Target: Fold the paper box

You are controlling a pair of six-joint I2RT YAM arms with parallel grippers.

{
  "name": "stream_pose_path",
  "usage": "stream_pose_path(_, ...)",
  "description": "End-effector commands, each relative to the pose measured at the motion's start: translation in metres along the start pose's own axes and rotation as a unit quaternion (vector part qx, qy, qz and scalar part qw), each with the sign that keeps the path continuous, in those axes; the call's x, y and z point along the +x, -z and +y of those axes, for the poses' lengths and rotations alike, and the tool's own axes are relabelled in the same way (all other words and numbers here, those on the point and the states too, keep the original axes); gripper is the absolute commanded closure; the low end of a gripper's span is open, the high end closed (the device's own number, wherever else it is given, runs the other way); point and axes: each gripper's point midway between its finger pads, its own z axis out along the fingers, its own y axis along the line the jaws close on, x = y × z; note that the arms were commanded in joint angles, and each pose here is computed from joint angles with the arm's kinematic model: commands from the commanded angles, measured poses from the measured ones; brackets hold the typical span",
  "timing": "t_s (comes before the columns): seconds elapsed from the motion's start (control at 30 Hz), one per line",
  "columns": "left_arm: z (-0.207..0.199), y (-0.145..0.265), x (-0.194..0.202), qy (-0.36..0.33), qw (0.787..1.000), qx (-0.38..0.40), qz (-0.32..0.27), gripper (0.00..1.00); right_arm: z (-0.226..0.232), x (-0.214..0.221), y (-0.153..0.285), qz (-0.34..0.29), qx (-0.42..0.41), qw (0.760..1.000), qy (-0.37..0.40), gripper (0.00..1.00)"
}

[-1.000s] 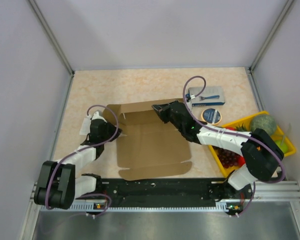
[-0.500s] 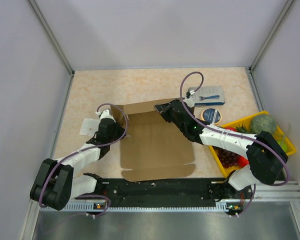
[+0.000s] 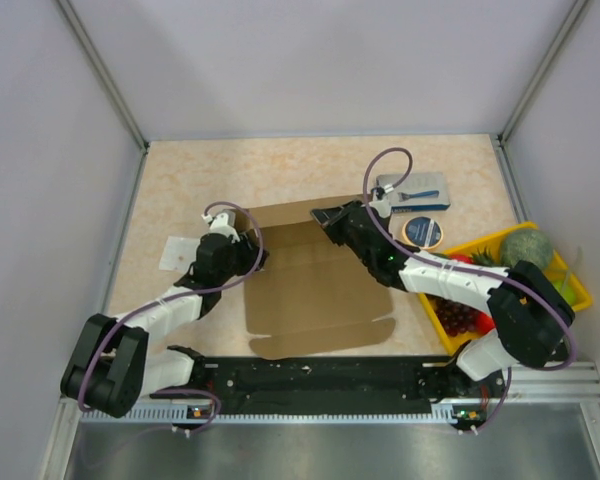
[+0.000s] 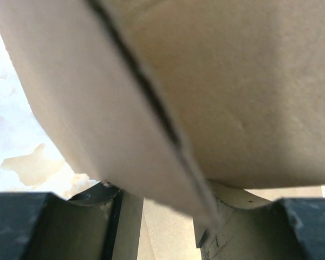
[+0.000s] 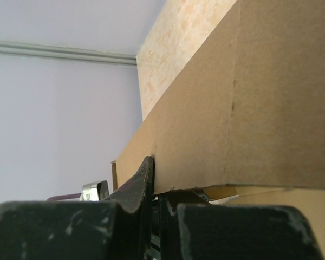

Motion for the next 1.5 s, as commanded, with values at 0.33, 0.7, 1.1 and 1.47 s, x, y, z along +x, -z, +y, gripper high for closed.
stream_pose_path(0.33, -0.028, 0.026, -0.001, -0.065, 0.994, 0.089, -0.007, 0.5, -0.036, -0.007, -0.001, 0.006, 0.031, 0.999, 0.013, 1.0)
stream_pose_path(0.7, -0.068, 0.089, -0.062, -0.051, 0.99, 0.107, -0.08, 0.1, -0.026, -0.008, 0.0, 0.014, 0.016, 1.0, 0.007, 1.0)
stream_pose_path(1.1, -0.086, 0.063, -0.124, 0.053, 0.996, 0.042, -0.063, 0.13, -0.018, -0.003, -0.003, 0.028, 0.003, 1.0, -0.012, 1.0)
stream_pose_path(1.47, -0.088, 0.033, -0.105, 0.061, 0.994, 0.079, -0.034, 0.24, -0.015, 0.005, -0.006, 0.047, -0.004, 0.997, -0.053, 0.99)
